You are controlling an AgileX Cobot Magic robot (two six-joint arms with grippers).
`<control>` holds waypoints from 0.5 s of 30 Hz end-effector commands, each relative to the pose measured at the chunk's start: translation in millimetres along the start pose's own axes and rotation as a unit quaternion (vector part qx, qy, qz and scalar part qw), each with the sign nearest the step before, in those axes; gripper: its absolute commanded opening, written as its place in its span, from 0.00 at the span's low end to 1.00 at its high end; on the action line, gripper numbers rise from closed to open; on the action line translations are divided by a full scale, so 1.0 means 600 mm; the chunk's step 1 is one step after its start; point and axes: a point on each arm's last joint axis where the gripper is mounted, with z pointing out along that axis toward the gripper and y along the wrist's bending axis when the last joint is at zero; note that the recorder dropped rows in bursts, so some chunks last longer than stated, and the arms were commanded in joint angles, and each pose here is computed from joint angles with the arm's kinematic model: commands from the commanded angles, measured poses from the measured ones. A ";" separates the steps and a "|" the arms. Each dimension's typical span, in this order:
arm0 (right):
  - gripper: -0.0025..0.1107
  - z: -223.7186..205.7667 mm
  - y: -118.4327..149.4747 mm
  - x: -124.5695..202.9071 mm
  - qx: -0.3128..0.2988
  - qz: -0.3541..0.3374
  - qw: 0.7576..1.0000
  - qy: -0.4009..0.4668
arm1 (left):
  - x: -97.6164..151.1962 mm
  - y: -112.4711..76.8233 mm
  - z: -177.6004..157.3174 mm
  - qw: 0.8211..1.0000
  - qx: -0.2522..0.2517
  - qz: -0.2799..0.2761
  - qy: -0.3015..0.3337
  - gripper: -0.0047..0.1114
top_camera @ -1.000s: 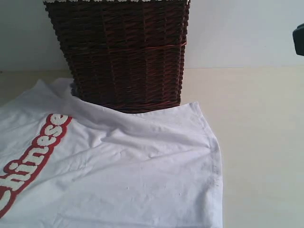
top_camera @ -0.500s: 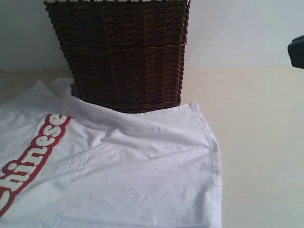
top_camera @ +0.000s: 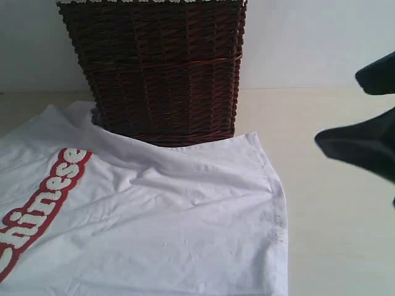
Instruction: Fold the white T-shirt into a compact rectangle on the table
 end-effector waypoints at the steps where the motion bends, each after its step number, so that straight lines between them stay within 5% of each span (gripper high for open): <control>1: 0.71 0.048 0.011 -0.005 -0.009 -0.037 0.998 0.050 | 0.002 0.003 0.008 1.000 -0.009 0.003 0.004 0.93; 15: 0.71 0.096 0.033 -0.007 -0.039 0.040 0.993 0.104 | 0.002 0.003 0.008 1.000 -0.009 0.003 0.004 0.93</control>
